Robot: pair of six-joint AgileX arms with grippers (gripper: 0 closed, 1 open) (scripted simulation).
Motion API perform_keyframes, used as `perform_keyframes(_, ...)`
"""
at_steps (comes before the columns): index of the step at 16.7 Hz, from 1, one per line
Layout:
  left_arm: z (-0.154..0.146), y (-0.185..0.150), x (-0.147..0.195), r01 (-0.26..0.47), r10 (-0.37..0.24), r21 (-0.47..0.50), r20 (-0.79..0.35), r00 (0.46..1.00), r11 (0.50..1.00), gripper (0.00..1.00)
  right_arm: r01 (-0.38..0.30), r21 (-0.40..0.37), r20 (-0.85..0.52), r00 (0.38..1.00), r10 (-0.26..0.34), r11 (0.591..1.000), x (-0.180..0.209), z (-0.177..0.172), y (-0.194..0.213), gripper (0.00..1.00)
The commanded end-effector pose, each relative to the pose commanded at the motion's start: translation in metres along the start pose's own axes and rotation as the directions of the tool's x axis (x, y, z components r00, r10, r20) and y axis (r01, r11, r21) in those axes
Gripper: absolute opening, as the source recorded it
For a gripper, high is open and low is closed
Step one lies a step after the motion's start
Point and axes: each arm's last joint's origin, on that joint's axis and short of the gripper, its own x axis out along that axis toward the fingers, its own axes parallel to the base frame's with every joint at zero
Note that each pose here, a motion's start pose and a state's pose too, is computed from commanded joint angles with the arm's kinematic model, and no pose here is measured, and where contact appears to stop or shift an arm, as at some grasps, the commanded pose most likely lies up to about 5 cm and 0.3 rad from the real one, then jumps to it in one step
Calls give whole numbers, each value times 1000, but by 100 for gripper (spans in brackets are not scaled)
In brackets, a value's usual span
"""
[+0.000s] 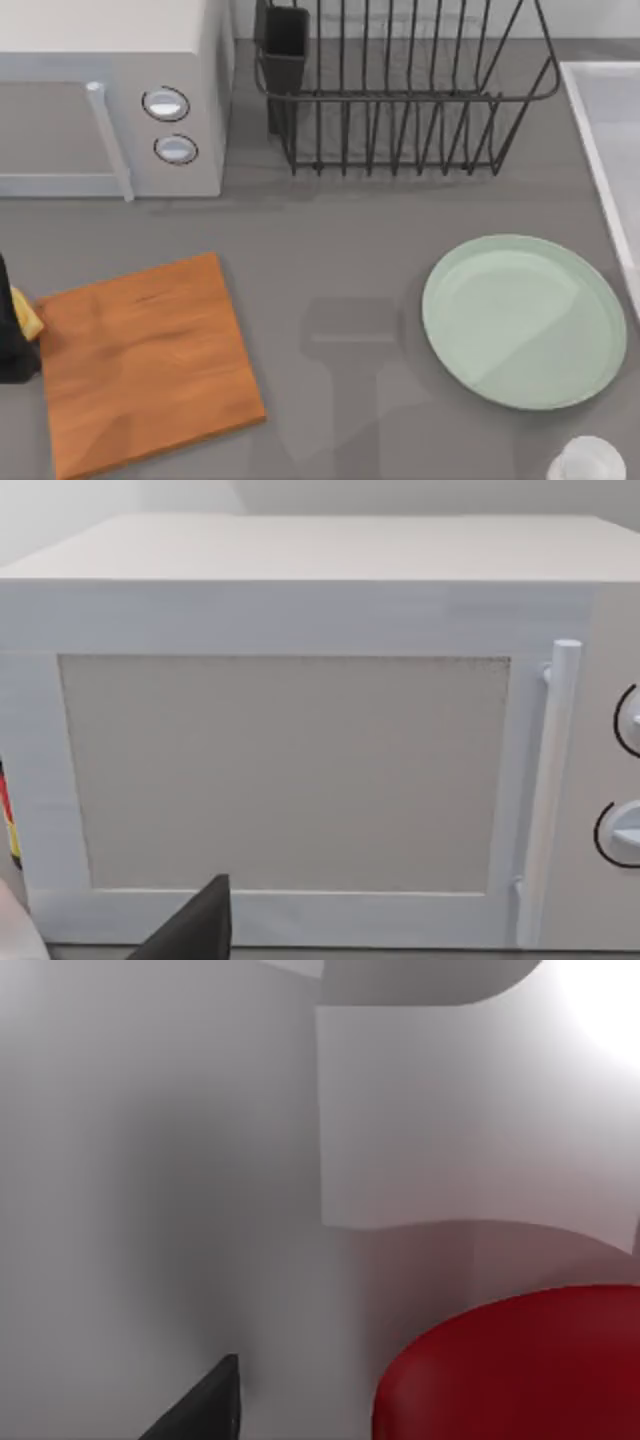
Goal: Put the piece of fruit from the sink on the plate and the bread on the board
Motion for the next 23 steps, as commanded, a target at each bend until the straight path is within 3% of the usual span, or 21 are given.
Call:
perform_keyframes(6,0,0,0,0,0,0,0,1000,1000,100,0,0,0,1000,0,1000,0,0,0,2)
perform_keyframes(14,0,0,0,0,0,0,0,1000,1000,100,0,0,0,1000,0,1000,0,0,0,0)
perform_keyframes(15,0,0,0,0,0,0,0,1000,1000,100,0,7,52,999,0,1000,-29,7,-1,0)
perform_keyframes(18,0,0,0,0,0,0,0,1000,1000,100,2,6,59,998,-2,1000,-42,10,-2,0)
perform_keyframes(23,0,0,0,0,0,0,0,1000,1000,100,-4,7,37,999,4,1000,-102,9,-2,0)
